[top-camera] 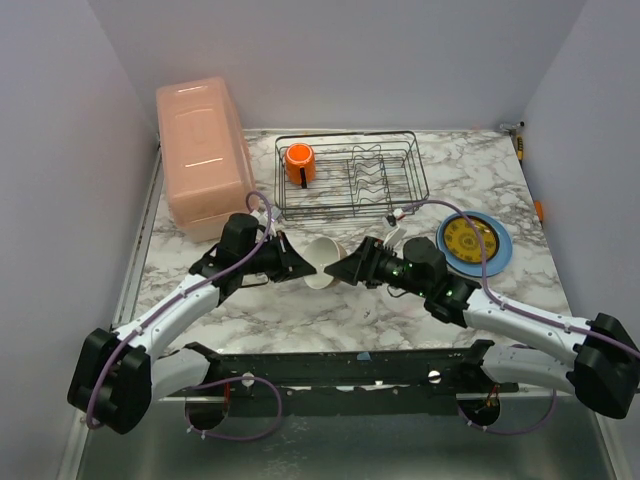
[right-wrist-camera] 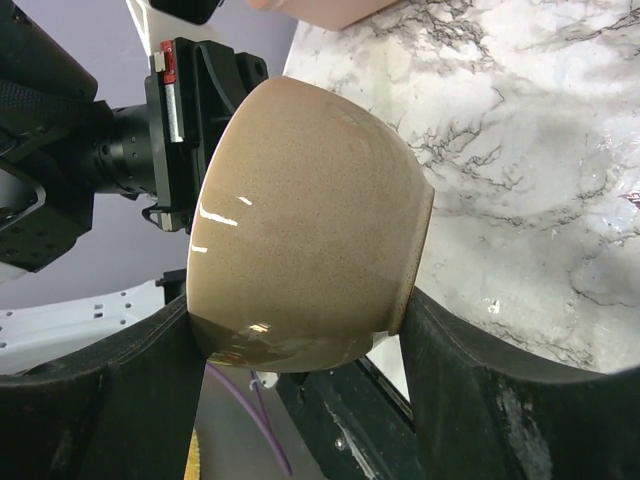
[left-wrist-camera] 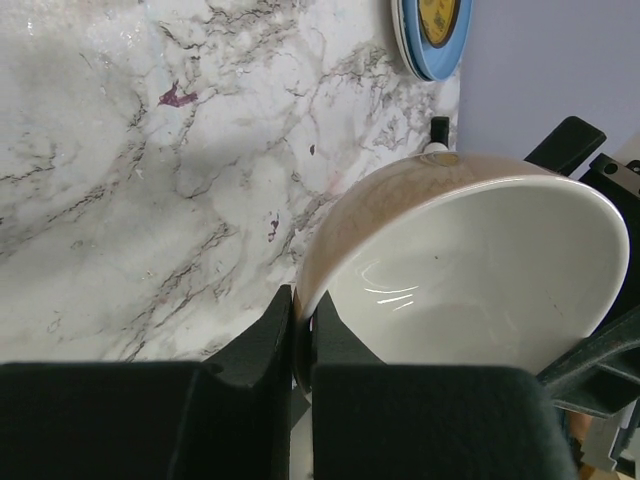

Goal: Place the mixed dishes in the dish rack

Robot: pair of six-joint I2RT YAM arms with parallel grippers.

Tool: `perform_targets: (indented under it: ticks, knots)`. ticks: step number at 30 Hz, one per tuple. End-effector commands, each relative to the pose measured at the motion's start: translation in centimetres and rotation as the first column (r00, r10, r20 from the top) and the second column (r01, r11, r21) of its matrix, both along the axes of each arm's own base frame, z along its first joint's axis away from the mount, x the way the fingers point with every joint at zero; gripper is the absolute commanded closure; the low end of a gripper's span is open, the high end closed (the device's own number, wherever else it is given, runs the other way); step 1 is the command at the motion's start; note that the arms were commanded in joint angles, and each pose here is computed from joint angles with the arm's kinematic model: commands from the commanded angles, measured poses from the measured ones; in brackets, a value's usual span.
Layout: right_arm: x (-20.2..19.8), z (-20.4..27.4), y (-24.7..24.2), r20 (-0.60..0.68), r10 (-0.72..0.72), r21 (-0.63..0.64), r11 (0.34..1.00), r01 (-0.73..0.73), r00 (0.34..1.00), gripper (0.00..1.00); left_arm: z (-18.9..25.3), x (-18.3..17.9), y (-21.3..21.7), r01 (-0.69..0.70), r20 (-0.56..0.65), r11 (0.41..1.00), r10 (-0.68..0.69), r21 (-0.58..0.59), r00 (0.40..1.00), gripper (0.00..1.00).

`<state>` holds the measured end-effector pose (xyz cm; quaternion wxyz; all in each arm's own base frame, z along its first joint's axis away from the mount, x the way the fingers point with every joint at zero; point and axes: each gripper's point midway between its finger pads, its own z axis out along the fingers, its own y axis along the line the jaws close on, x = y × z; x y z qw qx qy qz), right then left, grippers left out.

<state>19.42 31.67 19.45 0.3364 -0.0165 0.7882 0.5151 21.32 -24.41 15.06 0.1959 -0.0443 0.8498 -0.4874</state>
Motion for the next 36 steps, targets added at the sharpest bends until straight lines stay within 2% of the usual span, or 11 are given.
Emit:
perform_targets:
  ticks: [1,5,8,9,14,17,19,24,29,32,36]
  knots:
    - [0.1,1.5,0.8,0.033,0.010,0.085,0.996,-0.012,0.999,0.48,1.0,1.0,0.5,-0.041,0.048,0.998,0.038,0.049,0.998,1.00]
    - [-0.1,1.7,1.6,0.020,0.041,0.109,0.993,-0.043,0.999,0.75,1.8,1.0,0.5,-0.036,0.058,0.999,0.033,0.040,0.998,0.98]
    - [-0.5,1.6,1.8,0.000,0.055,0.151,0.987,-0.054,0.999,0.96,2.2,0.9,0.7,-0.041,0.086,0.998,0.038,0.040,0.996,0.81]
    - [-0.4,1.6,1.8,-0.005,0.050,0.168,0.985,-0.048,0.999,0.99,2.2,0.8,0.9,-0.047,0.098,0.998,0.042,0.046,0.994,0.75]
    - [0.1,1.1,2.0,-0.058,0.021,0.170,0.985,-0.010,0.998,1.00,2.1,0.4,2.2,-0.081,0.140,0.992,0.067,0.095,0.988,0.44]
    - [0.4,0.9,1.9,-0.083,-0.001,0.168,0.986,0.015,0.997,1.00,1.9,0.0,3.5,-0.119,0.151,0.982,0.097,0.146,0.984,0.16]
    - [0.7,0.7,1.6,-0.088,-0.026,0.155,0.987,0.040,0.996,1.00,2.3,-0.4,4.3,-0.137,0.193,0.976,0.104,0.168,0.976,0.08]
    - [2.1,0.0,1.2,-0.084,-0.082,0.067,0.994,0.088,0.993,1.00,5.0,-1.5,7.5,-0.200,0.359,0.945,0.099,0.257,0.928,0.02]
    - [4.5,0.9,0.6,-0.020,-0.143,-0.010,0.990,0.143,0.989,1.00,7.2,-2.7,10.7,-0.277,0.487,0.901,0.086,0.335,0.869,0.01]
    - [7.0,1.7,0.4,0.030,-0.181,-0.089,0.979,0.183,0.983,1.00,7.3,-3.3,11.5,-0.294,0.525,0.893,0.079,0.342,0.848,0.02]
    - [10.9,2.9,0.3,0.119,-0.210,-0.216,0.949,0.232,0.970,1.00,8.6,-4.2,10.9,-0.274,0.589,0.925,0.072,0.262,0.805,0.02]
